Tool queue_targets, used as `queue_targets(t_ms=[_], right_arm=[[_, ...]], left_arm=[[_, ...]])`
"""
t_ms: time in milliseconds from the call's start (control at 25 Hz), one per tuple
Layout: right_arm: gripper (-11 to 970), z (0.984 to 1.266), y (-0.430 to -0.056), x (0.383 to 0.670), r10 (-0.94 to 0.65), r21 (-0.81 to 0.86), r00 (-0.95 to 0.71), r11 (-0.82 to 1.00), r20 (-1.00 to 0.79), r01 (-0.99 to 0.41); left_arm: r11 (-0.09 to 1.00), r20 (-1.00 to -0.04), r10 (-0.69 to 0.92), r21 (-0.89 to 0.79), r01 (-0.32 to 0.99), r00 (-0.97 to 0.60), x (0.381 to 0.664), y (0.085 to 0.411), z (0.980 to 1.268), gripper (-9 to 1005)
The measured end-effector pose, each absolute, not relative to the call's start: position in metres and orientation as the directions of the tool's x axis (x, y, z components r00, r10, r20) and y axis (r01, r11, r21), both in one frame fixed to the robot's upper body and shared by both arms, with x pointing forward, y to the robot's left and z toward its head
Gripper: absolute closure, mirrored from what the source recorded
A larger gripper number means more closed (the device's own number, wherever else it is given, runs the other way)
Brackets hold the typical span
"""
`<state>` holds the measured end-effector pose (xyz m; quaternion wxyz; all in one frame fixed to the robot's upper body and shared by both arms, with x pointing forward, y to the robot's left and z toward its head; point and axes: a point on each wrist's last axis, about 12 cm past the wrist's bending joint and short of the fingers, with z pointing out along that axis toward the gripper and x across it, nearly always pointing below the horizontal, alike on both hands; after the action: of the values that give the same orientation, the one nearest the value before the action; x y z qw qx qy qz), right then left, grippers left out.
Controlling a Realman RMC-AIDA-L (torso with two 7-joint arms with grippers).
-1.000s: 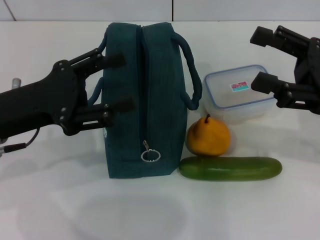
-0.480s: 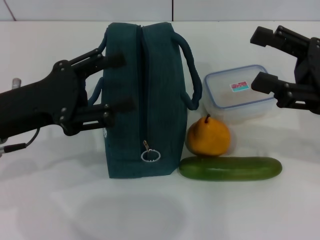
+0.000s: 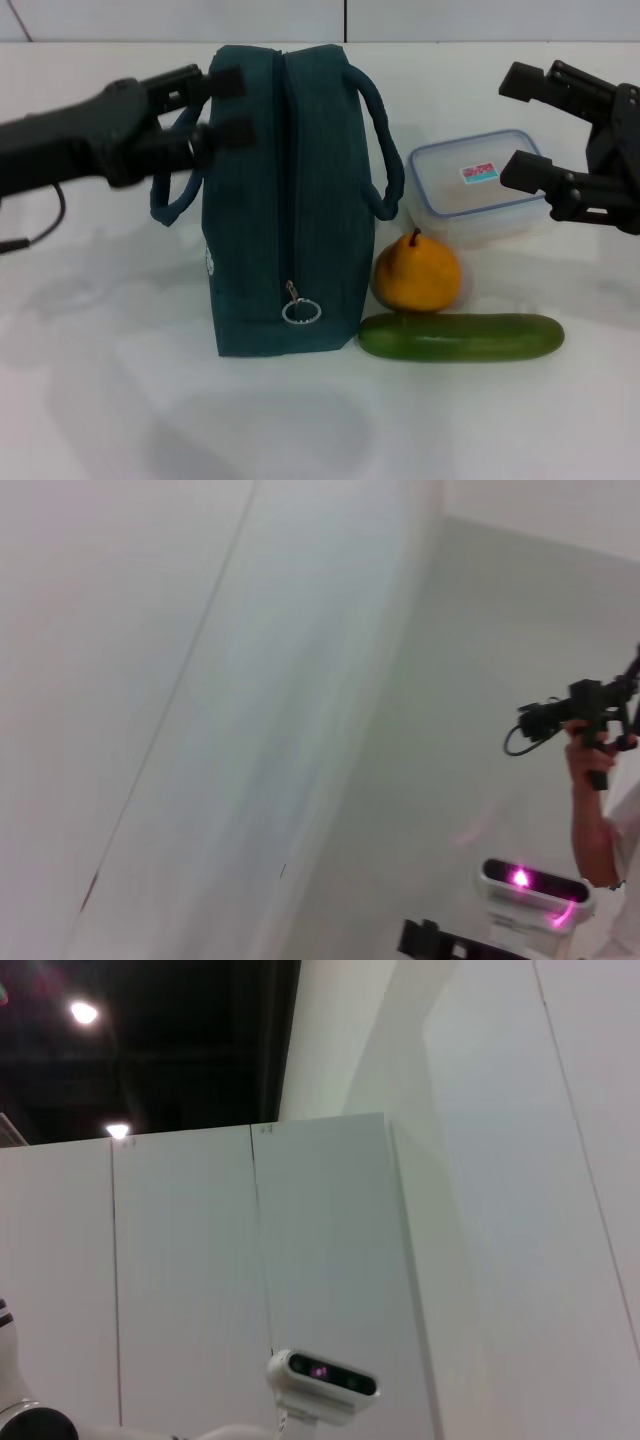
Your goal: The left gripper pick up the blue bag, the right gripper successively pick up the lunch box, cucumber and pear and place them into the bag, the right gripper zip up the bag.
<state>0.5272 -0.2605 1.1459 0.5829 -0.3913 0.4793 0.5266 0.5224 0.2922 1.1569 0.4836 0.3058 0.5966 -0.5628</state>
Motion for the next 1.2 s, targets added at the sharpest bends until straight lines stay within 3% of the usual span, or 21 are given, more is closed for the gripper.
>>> queue_targets(t_ms=[320, 640, 1200], right_arm=[[107, 1.14, -0.263, 0.524, 0.242, 0.071, -0.032, 0.154, -0.97, -0.985], [110, 1.136, -0.265, 0.521, 0.244, 0.071, -0.028, 0.17, -0.969, -0.983], [117, 1.13, -0.268, 0.517, 0.241, 0.062, -0.015, 0.189, -0.97, -0.98]], left_arm=[[0.384, -0.791, -0.07, -0.583, 0.716, -0.607, 0.558, 0.307, 1.176, 165], [0.593, -0.616, 0.036, -0.621, 0.513, -0.787, 0.573, 0.306, 1.197, 176], [0.599, -0.504, 0.068, -0.67, 0.439, -0.861, 0.582, 0.284, 1.207, 194]])
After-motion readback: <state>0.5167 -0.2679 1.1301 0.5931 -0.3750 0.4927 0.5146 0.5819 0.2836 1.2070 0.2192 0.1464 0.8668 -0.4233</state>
